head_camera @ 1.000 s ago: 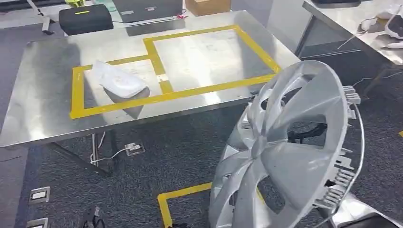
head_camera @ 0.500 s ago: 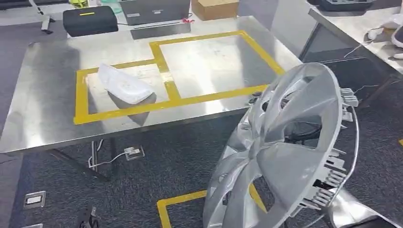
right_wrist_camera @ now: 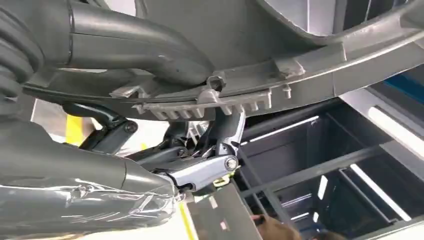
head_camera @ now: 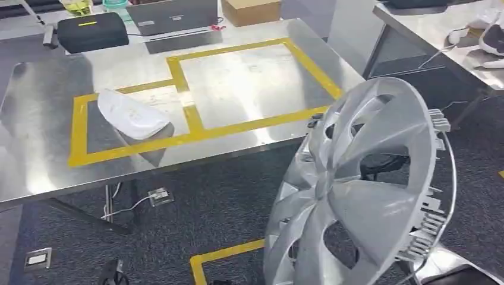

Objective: Take the parts from the cabinet and place them on the table.

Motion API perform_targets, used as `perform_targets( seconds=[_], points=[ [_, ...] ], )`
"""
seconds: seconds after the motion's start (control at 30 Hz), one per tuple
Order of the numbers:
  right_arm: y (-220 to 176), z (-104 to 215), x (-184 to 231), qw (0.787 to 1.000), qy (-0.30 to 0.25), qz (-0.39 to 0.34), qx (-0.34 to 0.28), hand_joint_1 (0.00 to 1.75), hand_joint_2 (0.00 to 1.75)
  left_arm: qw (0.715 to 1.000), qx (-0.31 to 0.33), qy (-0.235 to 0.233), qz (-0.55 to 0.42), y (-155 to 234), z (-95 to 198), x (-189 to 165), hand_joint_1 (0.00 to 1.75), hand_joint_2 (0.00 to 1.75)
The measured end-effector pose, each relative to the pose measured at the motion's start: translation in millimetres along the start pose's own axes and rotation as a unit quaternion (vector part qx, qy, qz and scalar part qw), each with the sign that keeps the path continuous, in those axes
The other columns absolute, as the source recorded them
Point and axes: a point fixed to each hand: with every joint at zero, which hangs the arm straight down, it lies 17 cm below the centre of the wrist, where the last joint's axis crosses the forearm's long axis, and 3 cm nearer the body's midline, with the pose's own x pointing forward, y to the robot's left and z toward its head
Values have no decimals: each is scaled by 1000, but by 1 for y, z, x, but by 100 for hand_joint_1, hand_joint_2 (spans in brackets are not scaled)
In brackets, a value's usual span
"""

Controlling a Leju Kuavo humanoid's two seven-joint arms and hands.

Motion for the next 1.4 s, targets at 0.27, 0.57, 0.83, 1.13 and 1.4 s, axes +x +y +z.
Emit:
perform_targets(
  seconds=[0.27, 0.57, 0.83, 1.13, 1.4],
  points=[
    [1, -1, 1, 1000, -1, 0, 1, 175, 175, 1000, 2, -3, -1, 2, -1, 4, 0, 175],
    [-2, 0, 0, 1000, 0, 0, -1, 175, 175, 1000, 1, -1, -1, 2, 0, 1, 0, 175],
    [-2, -2, 2, 1000, -1, 1, 1, 175, 175, 1000, 1, -2, -2, 1, -1, 3, 0, 175],
    [-4, -3, 3, 1000, -2, 3, -4, 175, 175, 1000, 0, -2, -5, 0, 0, 2, 0, 175],
    [-6, -3, 4, 1000, -1, 4, -11, 175, 175, 1000, -1, -2, -8, 0, -1, 5, 0, 175]
  ],
)
